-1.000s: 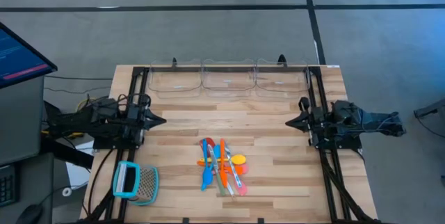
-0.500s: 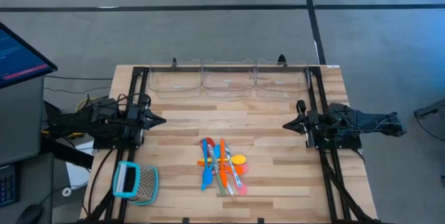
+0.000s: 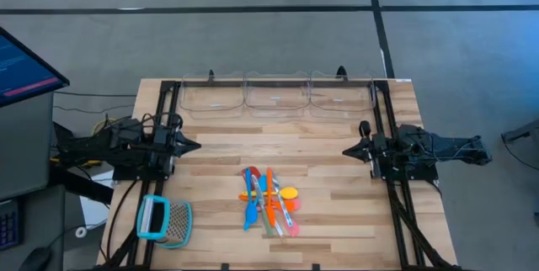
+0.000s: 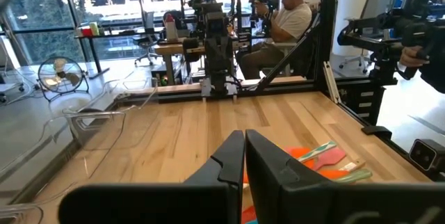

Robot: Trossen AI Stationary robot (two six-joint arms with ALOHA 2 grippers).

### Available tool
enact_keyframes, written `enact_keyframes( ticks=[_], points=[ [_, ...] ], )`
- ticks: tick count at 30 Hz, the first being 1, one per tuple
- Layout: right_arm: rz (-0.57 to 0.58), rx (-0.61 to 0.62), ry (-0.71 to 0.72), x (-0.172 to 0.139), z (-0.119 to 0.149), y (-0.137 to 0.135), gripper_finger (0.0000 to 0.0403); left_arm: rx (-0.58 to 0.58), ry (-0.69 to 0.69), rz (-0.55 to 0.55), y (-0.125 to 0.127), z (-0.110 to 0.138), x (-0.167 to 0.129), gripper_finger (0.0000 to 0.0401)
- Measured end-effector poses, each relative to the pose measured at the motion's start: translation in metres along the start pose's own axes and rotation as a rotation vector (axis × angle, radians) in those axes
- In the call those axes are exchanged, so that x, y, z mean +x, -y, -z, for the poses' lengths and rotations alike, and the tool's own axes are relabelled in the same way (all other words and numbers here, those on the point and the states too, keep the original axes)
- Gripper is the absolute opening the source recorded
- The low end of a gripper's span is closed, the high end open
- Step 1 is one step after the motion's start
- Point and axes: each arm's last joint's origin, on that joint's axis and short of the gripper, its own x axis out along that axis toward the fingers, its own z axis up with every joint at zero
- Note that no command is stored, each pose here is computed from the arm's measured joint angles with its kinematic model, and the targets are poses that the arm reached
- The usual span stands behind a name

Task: Pick & Place Kitchen Items
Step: Put the white patterned table knife into the right transparent bin

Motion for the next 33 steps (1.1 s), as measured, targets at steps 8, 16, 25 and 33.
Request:
enact_keyframes(
  ticks=[8, 16, 25, 33],
  points=[
    [0.0, 0.0, 0.0, 0.0, 0.0, 0.0, 0.0001, 0.0, 0.006, -0.001, 0.0, -0.001, 0.0, 0.0008],
    [0.0, 0.056, 0.03, 0.0, -0.003, 0.0, 0.0001, -0.026, 0.042, 0.006, 0.0, -0.005, 0.004, 0.0008],
    [0.066, 0.06, 0.056, 0.002, -0.006, 0.002, 0.0001, -0.021, -0.103, 0.043, 0.0, 0.003, 0.047, 0.0008],
    [0.074, 0.059, 0.057, 0.014, -0.01, 0.003, 0.0001, -0.027, -0.153, 0.046, 0.001, 0.012, 0.08, 0.0008]
  ],
)
